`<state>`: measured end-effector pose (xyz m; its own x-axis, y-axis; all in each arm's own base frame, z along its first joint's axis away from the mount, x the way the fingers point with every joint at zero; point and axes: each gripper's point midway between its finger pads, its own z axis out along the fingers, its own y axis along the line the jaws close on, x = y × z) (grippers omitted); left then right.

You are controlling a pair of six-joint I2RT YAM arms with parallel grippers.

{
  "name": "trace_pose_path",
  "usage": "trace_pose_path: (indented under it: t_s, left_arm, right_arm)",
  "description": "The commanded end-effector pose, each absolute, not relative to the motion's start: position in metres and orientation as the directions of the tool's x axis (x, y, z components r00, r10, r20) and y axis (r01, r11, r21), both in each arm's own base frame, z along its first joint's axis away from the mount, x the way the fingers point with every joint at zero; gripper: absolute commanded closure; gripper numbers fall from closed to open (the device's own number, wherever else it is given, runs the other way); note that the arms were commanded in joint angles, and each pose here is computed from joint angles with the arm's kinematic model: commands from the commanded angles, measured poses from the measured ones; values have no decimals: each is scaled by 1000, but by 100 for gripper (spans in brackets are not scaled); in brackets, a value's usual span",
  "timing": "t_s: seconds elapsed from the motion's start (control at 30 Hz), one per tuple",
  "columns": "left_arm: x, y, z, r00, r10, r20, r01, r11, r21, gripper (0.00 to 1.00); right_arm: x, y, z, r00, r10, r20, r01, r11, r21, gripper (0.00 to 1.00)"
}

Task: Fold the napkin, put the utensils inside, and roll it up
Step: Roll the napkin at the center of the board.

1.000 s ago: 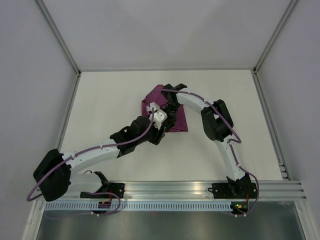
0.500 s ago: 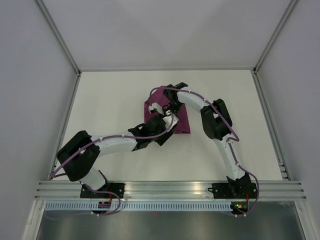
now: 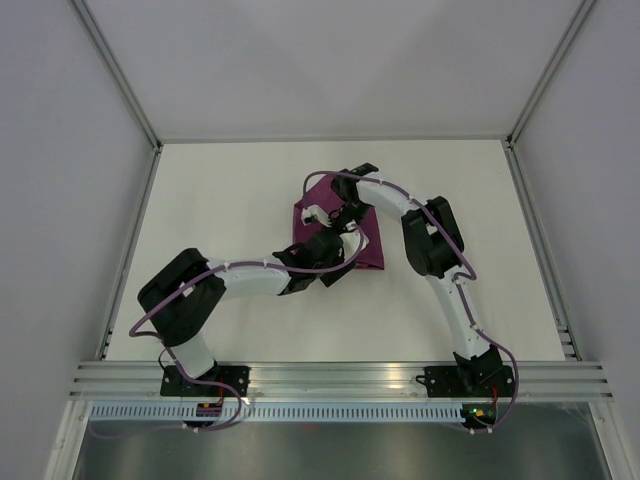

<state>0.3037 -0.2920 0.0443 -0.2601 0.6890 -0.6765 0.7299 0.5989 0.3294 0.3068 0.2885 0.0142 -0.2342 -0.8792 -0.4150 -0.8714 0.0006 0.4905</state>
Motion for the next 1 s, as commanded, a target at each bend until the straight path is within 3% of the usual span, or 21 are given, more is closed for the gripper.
trace_pose_path:
  t_s: [0.0, 0.47, 0.7, 0.97]
  left_arm:
    - [314, -305, 45, -204, 707, -677, 744, 561, 362, 28]
    - [302, -304, 31, -220, 702, -677, 762, 557, 330, 30]
    - [302, -305, 44, -134, 657, -742, 751, 555, 357, 31]
    - [296, -311, 34, -48, 666, -744, 794, 477, 376, 30]
  right_arm:
    - [301, 251, -51, -135, -965, -226, -874, 9, 485, 84]
    - [304, 247, -54, -149, -965, -214, -869, 24, 495, 84]
    - [306, 247, -56, -150, -966, -213, -872, 27, 489, 85]
    - [306, 246, -57, -152, -966, -208, -869, 30, 493, 85]
